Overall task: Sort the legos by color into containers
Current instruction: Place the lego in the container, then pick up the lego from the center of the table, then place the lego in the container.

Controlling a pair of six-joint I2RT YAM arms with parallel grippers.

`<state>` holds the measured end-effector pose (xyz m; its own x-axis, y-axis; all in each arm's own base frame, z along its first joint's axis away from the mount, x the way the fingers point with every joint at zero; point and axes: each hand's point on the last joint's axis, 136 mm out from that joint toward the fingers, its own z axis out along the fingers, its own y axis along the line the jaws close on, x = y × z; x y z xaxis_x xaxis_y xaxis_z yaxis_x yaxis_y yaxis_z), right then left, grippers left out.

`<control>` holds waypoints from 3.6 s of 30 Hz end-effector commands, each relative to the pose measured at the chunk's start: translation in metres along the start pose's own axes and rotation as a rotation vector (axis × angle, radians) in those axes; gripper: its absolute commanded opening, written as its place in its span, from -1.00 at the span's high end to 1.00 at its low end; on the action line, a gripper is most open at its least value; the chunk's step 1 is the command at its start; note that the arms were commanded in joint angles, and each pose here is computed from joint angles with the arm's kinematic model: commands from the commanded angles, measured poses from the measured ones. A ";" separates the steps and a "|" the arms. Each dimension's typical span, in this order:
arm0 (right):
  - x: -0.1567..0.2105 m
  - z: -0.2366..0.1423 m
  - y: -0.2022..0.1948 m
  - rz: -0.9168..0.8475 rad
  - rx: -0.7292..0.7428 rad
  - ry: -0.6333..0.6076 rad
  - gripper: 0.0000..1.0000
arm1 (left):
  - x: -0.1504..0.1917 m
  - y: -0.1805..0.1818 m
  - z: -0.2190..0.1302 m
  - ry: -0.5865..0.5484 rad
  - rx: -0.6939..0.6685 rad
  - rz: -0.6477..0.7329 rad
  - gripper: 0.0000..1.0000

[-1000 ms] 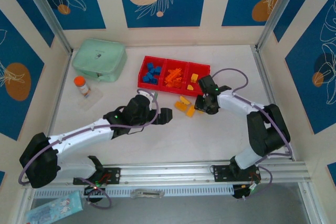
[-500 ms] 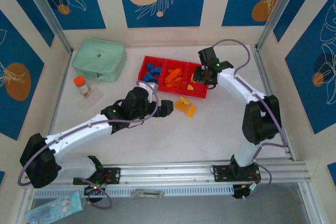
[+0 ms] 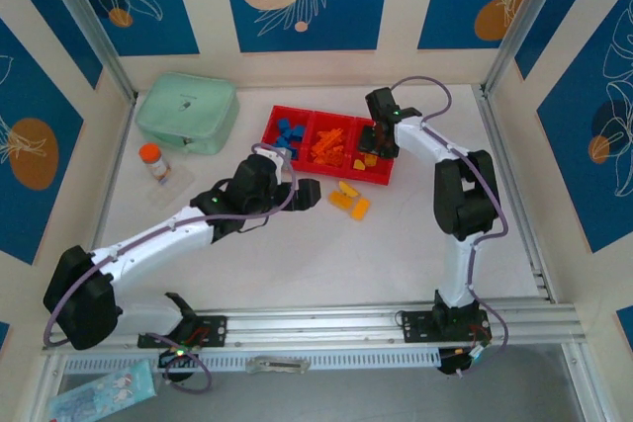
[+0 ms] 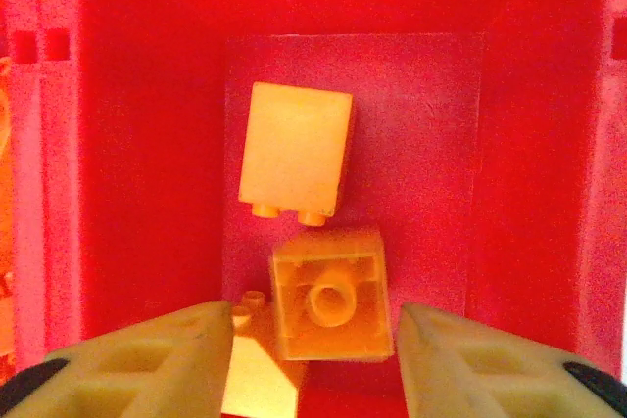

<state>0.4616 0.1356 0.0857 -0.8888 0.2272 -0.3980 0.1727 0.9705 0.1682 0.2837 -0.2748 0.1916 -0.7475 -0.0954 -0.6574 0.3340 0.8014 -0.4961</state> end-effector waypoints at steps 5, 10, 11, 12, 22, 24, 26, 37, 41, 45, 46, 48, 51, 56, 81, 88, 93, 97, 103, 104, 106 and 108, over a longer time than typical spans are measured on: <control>-0.015 -0.049 0.013 -0.014 -0.081 -0.085 -0.14 | -0.013 -0.010 -0.006 -0.013 0.030 0.026 -0.99; 0.005 -0.064 0.015 -0.043 -0.080 -0.070 -0.23 | -0.008 -0.008 -0.012 -0.005 0.030 0.025 -0.99; 0.011 -0.065 0.014 -0.049 -0.082 -0.062 -0.25 | -0.006 -0.007 -0.014 -0.002 0.030 0.025 -0.99; 0.016 -0.068 0.015 -0.055 -0.085 -0.056 -0.26 | -0.005 -0.006 -0.015 0.000 0.031 0.024 -0.99; 0.083 -0.071 0.014 -0.113 -0.063 0.027 -0.41 | 0.021 0.002 -0.013 0.029 0.050 -0.010 -0.99; 0.096 -0.069 0.015 -0.114 -0.064 0.039 -0.43 | 0.025 0.002 -0.011 0.034 0.055 -0.019 -0.99; 0.106 -0.067 0.016 -0.113 -0.063 0.053 -0.46 | 0.031 0.000 -0.008 0.043 0.063 -0.027 -0.99; 0.163 -0.029 0.026 -0.074 -0.067 0.152 -0.58 | 0.049 -0.009 0.006 0.066 0.079 -0.043 -0.99; 0.171 -0.015 0.024 -0.083 -0.044 0.172 -0.59 | 0.052 -0.010 0.007 0.072 0.079 -0.042 -0.99; 0.176 -0.011 0.017 -0.082 -0.008 0.177 -0.59 | 0.051 -0.009 0.007 0.070 0.076 -0.039 -0.99; 0.177 -0.010 0.015 -0.083 0.002 0.177 -0.59 | 0.052 -0.009 0.007 0.070 0.074 -0.038 -0.99; 0.181 -0.010 0.007 -0.086 0.037 0.180 -0.59 | 0.051 -0.008 0.006 0.067 0.072 -0.039 -0.99; 0.186 -0.009 -0.006 -0.084 0.088 0.186 -0.59 | 0.052 -0.007 0.007 0.067 0.069 -0.037 -0.99; 0.188 -0.013 -0.022 -0.060 0.115 0.177 -0.59 | 0.053 -0.007 0.006 0.069 0.065 -0.037 -0.99; 0.157 0.001 -0.028 0.009 0.107 0.138 -0.20 | 0.048 -0.005 0.003 0.056 0.050 -0.021 -0.99; 0.164 0.000 -0.032 0.018 0.082 0.162 0.13 | 0.050 -0.006 0.005 0.066 0.055 -0.024 -0.99; 0.161 -0.006 -0.031 0.006 0.073 0.150 0.29 | 0.048 -0.007 0.005 0.061 0.058 -0.026 -0.99; 0.158 -0.019 -0.026 -0.021 0.057 0.144 0.34 | 0.047 -0.008 0.002 0.061 0.058 -0.022 -0.99; 0.147 -0.053 -0.011 -0.086 0.032 0.095 0.40 | 0.040 -0.013 -0.001 0.043 0.069 -0.018 -0.99; 0.143 -0.060 -0.008 -0.091 0.017 0.082 0.41 | 0.039 -0.013 -0.001 0.040 0.066 -0.016 -0.99; 0.134 -0.071 0.001 -0.104 -0.018 0.062 0.41 | 0.035 -0.015 -0.001 0.035 0.064 -0.009 -0.99; 0.123 -0.079 0.009 -0.118 -0.037 0.043 0.41 | 0.032 -0.017 -0.002 0.029 0.067 -0.002 -0.99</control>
<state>0.3139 0.1594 0.0832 -0.9278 0.1383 -0.3466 0.0976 0.9864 0.1322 0.2497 -0.2865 0.1597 -0.7951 -0.0844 -0.6005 0.3330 0.7669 -0.5487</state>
